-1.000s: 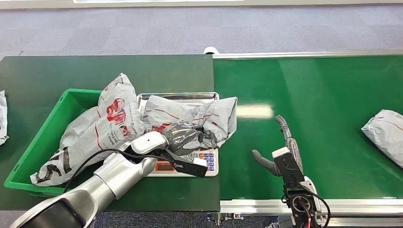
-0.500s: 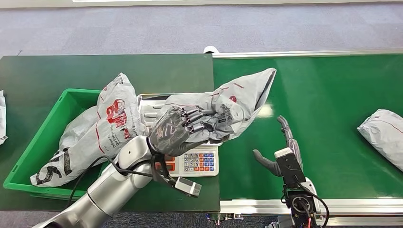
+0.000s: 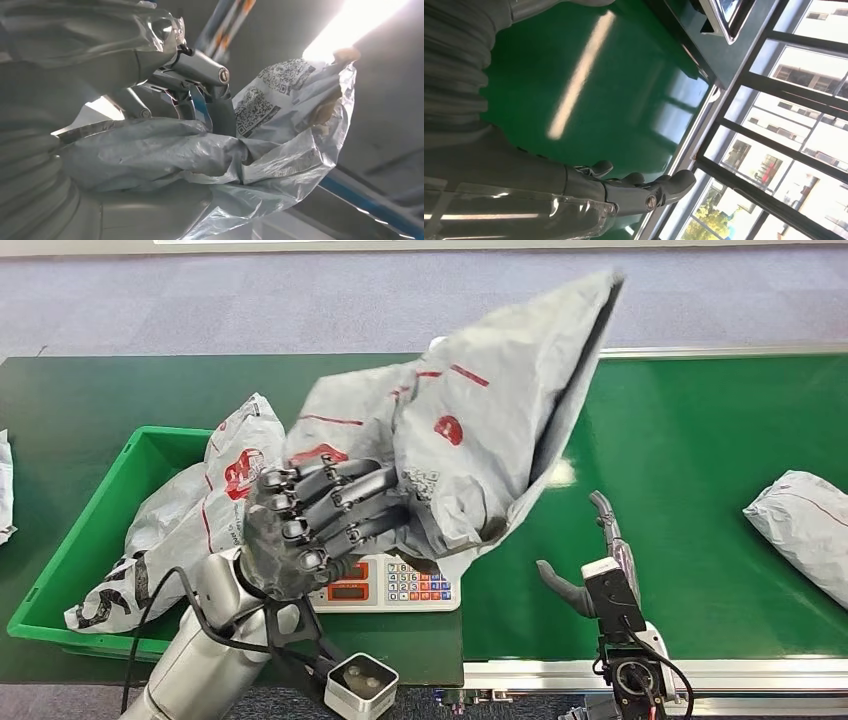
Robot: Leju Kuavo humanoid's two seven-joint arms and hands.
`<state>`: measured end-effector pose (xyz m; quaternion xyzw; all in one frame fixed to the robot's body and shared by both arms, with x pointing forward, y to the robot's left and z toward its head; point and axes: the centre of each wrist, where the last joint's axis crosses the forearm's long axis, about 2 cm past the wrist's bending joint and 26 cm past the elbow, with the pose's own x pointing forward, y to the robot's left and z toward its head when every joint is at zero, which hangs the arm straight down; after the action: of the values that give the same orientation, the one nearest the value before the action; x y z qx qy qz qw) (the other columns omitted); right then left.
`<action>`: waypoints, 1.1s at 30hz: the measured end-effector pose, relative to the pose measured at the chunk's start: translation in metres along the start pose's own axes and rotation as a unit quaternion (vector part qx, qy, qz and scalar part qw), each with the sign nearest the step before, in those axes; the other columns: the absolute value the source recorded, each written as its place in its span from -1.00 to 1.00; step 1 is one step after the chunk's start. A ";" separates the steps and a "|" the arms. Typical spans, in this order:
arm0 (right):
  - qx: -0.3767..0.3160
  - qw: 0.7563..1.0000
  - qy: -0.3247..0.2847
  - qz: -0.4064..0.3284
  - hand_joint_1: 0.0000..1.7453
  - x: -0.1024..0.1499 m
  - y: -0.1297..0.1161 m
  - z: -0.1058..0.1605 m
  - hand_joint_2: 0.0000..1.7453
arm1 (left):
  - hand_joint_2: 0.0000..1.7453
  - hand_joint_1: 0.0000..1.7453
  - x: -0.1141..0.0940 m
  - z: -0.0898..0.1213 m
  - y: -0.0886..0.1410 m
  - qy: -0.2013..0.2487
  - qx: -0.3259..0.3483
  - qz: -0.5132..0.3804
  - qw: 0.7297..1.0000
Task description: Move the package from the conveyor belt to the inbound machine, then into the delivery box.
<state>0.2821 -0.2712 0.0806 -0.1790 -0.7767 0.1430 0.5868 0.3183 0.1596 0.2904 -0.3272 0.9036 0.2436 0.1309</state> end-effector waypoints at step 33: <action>0.011 0.999 0.020 0.029 -1.00 0.002 -0.001 0.026 1.00 | 1.00 1.00 -0.074 0.198 0.102 0.587 -0.357 -0.229 0.689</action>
<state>0.2566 -0.2711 0.0759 -0.1981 -0.7576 0.1649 0.5997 0.3217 0.3707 0.1885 -0.6226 0.5378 0.2685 -0.5010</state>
